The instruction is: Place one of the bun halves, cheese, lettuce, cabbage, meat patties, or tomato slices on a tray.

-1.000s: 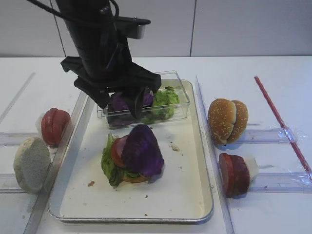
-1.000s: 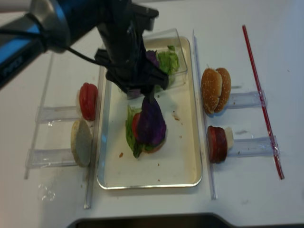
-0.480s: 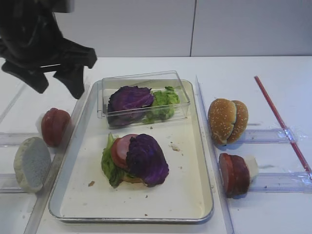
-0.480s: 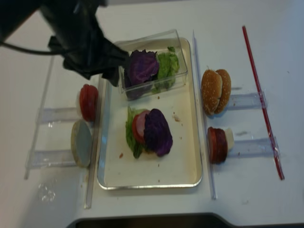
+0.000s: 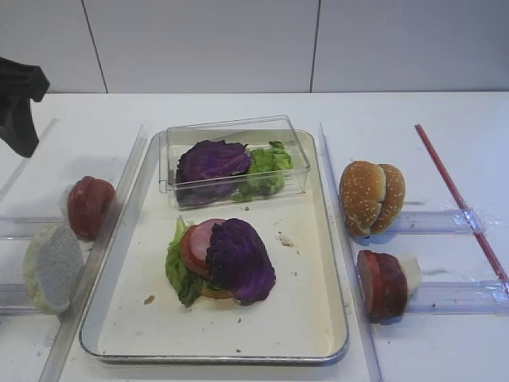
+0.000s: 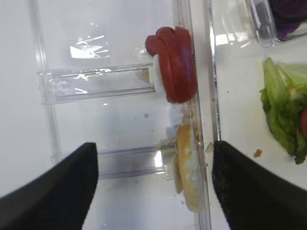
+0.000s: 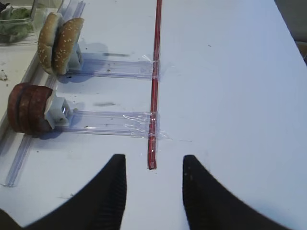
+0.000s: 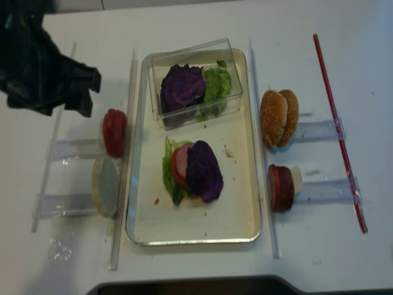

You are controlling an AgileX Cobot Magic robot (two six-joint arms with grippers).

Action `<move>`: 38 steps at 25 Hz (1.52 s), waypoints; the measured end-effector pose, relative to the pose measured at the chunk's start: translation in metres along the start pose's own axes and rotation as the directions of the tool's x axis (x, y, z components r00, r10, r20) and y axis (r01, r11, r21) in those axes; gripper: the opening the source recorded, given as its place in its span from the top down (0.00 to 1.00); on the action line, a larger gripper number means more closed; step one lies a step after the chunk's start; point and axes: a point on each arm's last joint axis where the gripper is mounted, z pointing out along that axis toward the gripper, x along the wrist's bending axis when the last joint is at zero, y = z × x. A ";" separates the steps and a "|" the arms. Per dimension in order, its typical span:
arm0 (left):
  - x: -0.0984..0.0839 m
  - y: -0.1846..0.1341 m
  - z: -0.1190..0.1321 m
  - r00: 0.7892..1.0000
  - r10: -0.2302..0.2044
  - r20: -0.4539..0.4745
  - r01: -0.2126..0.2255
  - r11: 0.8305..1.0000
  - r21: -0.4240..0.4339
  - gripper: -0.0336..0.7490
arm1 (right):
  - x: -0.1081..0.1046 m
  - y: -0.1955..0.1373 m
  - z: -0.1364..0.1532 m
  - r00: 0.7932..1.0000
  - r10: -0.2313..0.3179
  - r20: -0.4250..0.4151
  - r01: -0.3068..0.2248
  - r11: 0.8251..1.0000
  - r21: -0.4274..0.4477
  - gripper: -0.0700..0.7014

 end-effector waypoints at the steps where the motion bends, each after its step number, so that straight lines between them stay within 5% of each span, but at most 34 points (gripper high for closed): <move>1: 0.002 -0.003 -0.002 1.000 -0.006 -0.002 0.006 1.000 -0.005 0.35 | 0.000 0.000 0.000 1.000 0.000 0.000 0.000 1.000 0.000 0.52; 8: 0.008 -0.038 -0.022 1.000 -0.009 0.006 0.009 0.998 -0.058 0.35 | 0.000 0.000 0.000 1.000 0.004 0.000 -0.004 1.000 0.000 0.52; 18: 0.015 -0.130 -0.049 0.999 -0.012 0.038 0.019 0.982 -0.189 0.35 | 0.000 0.000 0.000 1.000 0.004 0.000 -0.004 1.000 0.000 0.52; 27: 0.021 -0.199 -0.064 0.999 0.008 0.052 0.013 0.925 -0.380 0.35 | 0.000 0.000 0.000 1.000 0.004 0.000 -0.004 1.000 -0.002 0.52; 38: 0.026 -0.261 -0.035 0.998 0.040 0.038 -0.016 0.873 -0.487 0.35 | 0.000 0.000 0.000 1.000 0.004 0.000 -0.004 1.000 -0.002 0.52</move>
